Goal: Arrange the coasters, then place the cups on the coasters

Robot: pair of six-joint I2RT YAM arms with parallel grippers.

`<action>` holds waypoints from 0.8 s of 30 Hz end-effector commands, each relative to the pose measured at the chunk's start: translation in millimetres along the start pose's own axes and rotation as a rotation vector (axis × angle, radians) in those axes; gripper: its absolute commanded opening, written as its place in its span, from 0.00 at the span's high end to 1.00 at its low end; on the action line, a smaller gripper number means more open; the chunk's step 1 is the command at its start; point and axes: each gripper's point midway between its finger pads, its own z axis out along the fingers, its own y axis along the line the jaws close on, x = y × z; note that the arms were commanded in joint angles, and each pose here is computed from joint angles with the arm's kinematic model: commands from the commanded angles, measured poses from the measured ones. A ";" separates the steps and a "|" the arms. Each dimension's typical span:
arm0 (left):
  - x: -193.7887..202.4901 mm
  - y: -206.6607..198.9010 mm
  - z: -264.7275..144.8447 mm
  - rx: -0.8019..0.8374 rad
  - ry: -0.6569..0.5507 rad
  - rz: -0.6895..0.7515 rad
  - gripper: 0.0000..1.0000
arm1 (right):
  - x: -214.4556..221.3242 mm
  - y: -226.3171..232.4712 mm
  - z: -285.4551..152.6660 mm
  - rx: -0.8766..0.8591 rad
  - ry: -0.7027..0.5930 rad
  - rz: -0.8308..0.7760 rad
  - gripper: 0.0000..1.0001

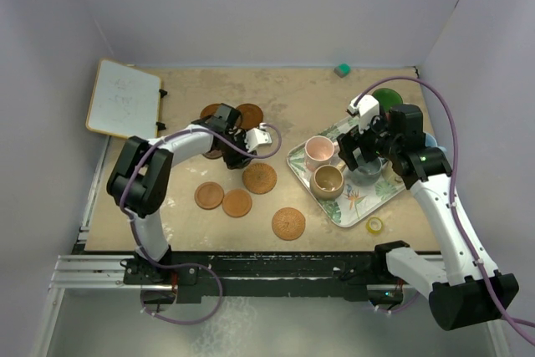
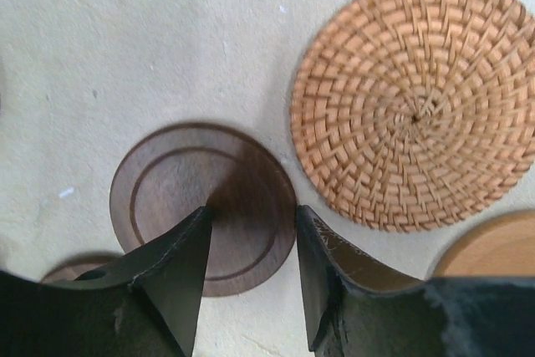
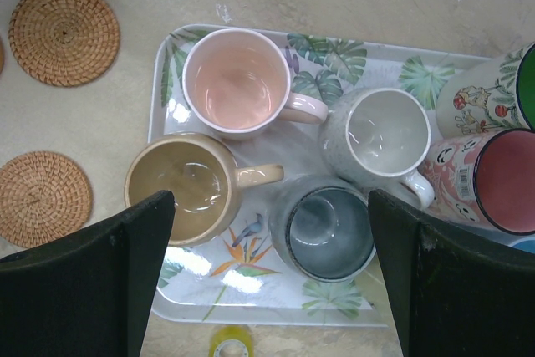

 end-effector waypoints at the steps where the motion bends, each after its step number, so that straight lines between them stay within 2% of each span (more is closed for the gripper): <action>1: -15.7 8.3 11.1 0.003 -0.023 0.052 0.59 | -11.9 -0.4 -5.3 -0.001 -0.050 -0.026 0.00; 8: -32.2 15.8 21.4 0.008 -0.040 0.070 0.63 | -11.4 -0.2 -5.1 -0.002 -0.048 -0.026 0.00; 13: -53.4 12.7 8.3 0.026 -0.103 0.062 0.63 | -11.8 -0.8 -5.5 0.000 -0.050 -0.026 0.00; 20: -69.5 5.1 -30.9 -0.019 -0.173 0.103 0.51 | -11.2 -0.6 -4.9 -0.002 -0.047 -0.026 0.00; 24: -54.0 4.1 -41.2 -0.072 -0.138 0.119 0.45 | -12.2 -0.8 -5.9 0.000 -0.051 -0.027 0.00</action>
